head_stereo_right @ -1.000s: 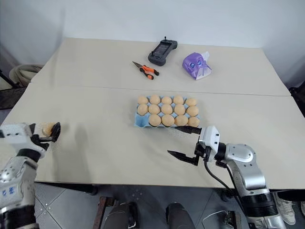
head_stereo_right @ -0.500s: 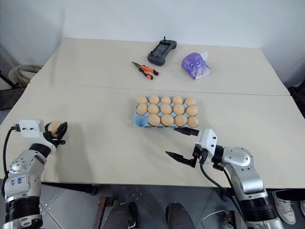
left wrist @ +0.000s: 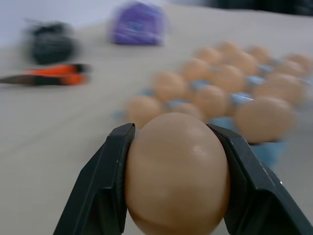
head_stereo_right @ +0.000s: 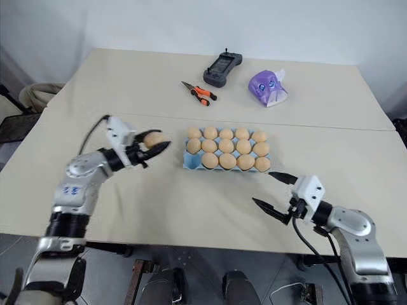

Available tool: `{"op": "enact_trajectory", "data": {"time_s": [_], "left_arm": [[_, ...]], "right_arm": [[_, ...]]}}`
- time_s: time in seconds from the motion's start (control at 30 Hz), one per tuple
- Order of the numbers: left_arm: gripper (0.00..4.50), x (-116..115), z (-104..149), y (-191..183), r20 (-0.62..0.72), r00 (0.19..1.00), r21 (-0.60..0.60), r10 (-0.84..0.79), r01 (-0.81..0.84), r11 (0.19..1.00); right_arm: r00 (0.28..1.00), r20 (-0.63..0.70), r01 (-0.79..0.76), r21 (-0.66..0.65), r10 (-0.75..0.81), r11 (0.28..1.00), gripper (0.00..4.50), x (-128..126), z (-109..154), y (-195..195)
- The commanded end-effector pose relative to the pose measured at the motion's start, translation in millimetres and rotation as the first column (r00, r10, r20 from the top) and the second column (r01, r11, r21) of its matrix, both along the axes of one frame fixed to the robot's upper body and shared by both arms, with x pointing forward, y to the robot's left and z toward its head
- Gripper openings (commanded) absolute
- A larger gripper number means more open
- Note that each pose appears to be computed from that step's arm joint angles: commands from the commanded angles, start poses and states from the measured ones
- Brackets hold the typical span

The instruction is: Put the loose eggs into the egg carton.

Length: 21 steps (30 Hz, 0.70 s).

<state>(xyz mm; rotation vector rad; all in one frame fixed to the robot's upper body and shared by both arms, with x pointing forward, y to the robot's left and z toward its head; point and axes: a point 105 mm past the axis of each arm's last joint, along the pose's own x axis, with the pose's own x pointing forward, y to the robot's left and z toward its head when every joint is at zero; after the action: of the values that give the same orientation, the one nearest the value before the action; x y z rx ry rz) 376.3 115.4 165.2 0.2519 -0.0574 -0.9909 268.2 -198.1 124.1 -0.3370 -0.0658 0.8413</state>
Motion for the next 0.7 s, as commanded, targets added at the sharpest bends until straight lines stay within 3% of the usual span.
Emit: {"op": "enact_trajectory", "data": {"time_s": [0.03, 0.33, 0.43, 0.6, 0.7], "left_arm": [[2.26, 0.1, 3.5, -15.8, 0.021, 0.996, 0.028, -0.087, 0.086, 0.996], [2.26, 6.8, 0.5, -26.9, 0.023, 0.989, 0.072, -0.147, 0.145, 0.987], [2.9, 4.5, -0.5, -26.3, 0.024, 0.985, 0.08, -0.17, 0.167, 0.983], [4.48, 0.4, 3.9, -14.6, 0.055, 0.985, 0.072, -0.165, 0.161, 0.984], [4.48, 2.4, 14.6, 2.7, 0.118, 0.987, 0.065, -0.111, 0.104, 0.992]], "right_arm": [[0.997, 0.076, 0.03, 0.011, -0.03, 1.0, 4.5, -5.1, 18.1, 0.0], [0.994, 0.082, 0.068, 0.034, -0.07, 0.997, 4.5, -13.1, 22.1, 7.5], [0.994, 0.085, 0.069, 0.036, -0.072, 0.997, 4.5, -12.7, 22.8, 8.6], [0.994, 0.089, 0.053, 0.04, -0.056, 0.998, 4.5, -9.3, 23.9, 11.4], [0.996, 0.087, 0.03, 0.04, -0.033, 0.999, 4.5, -5.8, 24.2, 14.4]]}}
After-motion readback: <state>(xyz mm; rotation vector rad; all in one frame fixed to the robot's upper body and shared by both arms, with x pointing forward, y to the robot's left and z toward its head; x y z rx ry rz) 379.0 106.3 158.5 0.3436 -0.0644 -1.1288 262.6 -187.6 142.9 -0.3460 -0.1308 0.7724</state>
